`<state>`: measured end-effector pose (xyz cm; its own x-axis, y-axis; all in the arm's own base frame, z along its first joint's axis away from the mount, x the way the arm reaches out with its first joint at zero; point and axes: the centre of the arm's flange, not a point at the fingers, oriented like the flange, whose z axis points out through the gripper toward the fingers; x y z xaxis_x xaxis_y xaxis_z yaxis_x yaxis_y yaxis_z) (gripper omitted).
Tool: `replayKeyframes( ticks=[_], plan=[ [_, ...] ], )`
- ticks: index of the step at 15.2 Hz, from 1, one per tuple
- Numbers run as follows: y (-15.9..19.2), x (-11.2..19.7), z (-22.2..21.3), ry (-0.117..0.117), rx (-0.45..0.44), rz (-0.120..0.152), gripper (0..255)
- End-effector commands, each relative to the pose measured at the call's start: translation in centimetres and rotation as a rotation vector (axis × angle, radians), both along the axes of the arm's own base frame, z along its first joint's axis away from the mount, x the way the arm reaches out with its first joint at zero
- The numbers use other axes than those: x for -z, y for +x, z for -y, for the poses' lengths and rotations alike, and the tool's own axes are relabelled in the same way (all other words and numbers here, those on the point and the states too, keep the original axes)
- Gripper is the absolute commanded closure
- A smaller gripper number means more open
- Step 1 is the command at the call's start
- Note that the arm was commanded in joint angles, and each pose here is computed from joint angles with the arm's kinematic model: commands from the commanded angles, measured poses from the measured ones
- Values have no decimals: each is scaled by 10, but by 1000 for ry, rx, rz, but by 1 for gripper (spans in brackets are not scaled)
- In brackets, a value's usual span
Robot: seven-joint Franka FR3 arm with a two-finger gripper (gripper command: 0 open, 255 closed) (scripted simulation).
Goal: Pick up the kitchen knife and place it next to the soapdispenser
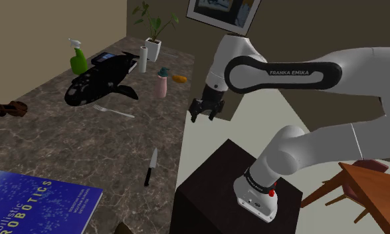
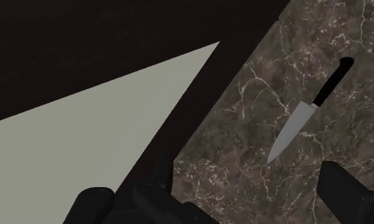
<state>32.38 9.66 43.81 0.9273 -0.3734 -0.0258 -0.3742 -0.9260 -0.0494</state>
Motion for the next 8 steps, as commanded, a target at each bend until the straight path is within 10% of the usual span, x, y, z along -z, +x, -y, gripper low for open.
replayKeyframes(
  ticks=[1, 8],
  plan=[
    [10, 20, -20, -5, 50, -4, 0],
    [37, 94, -72, -28, 210, -24, 0]
  ],
)
